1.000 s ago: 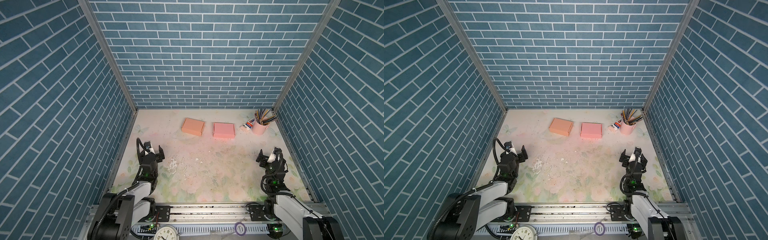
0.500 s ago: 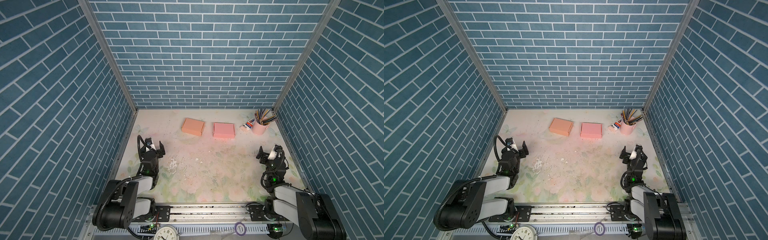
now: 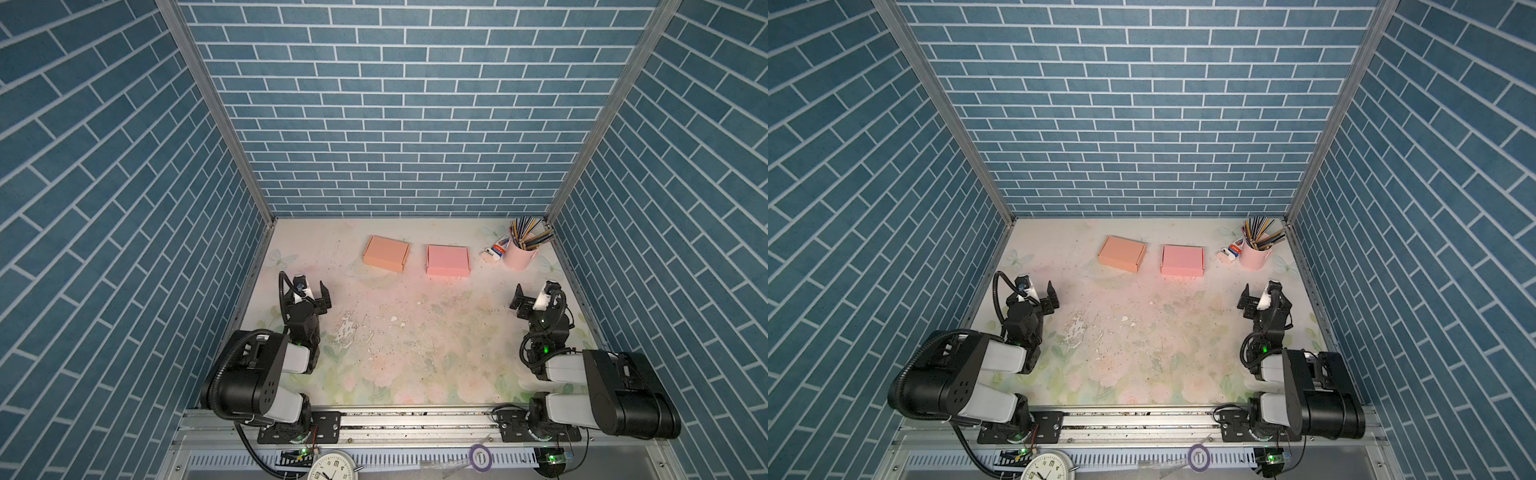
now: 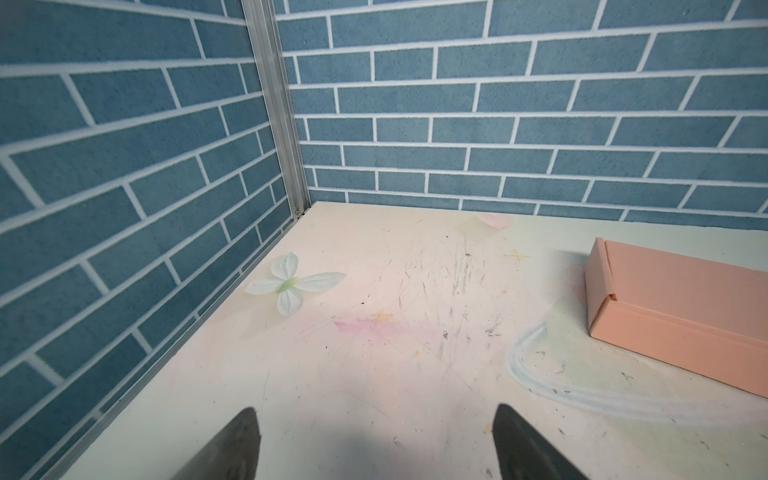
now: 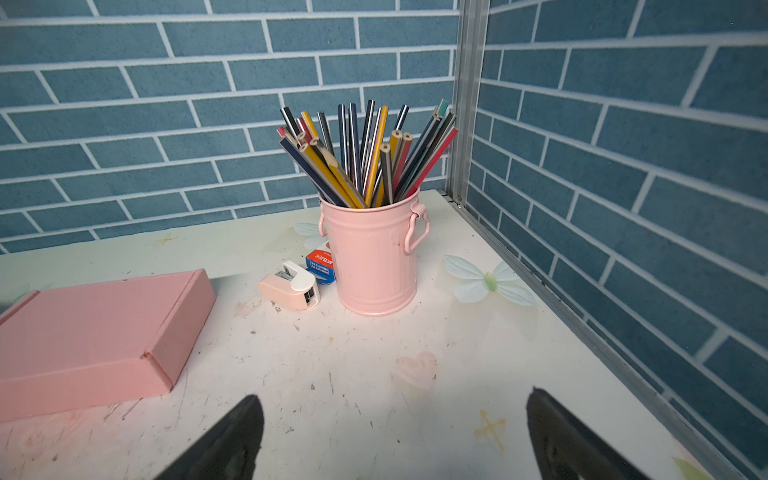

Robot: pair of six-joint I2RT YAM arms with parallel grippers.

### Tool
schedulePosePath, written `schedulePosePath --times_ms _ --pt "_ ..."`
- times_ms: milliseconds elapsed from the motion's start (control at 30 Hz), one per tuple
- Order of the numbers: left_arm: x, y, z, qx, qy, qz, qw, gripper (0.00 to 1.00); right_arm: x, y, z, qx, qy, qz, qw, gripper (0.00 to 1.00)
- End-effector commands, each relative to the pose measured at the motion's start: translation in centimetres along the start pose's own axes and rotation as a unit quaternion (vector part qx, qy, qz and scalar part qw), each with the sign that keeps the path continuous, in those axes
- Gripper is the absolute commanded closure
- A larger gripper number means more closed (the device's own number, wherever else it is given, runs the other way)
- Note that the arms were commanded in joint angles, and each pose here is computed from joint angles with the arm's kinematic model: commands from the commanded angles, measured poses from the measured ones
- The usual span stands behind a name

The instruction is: Fold the paper box

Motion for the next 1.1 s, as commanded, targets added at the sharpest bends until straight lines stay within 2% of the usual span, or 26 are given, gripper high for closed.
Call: schedulePosePath --times_ms 0,333,467,1067 --pt "1.0 0.7 0.4 0.015 -0.004 -0.018 1.0 0.12 0.5 0.1 0.2 0.017 -0.017 -0.034 0.999 0.02" --pt "1.0 1.6 0.1 0.011 0.002 -0.001 1.0 0.12 0.0 2.0 0.2 0.007 -0.018 -0.004 1.0 0.02" --pt "1.0 1.5 0.2 0.012 0.002 -0.002 1.0 0.12 -0.1 3.7 0.2 -0.014 -0.016 0.03 0.999 0.02" --pt "1.0 1.5 0.1 0.011 0.002 -0.003 1.0 0.12 0.0 3.6 0.2 -0.012 -0.016 0.026 0.999 0.02"
Point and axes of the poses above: each gripper's point midway between its finger pads, its own y axis out along the fingers, its own z axis along the line the jaws close on, x = y × z, the point moved 9 cm from there along -y, back along the fingers, and after that the axes turned 12 degrees about y, right-handed, at the moved point
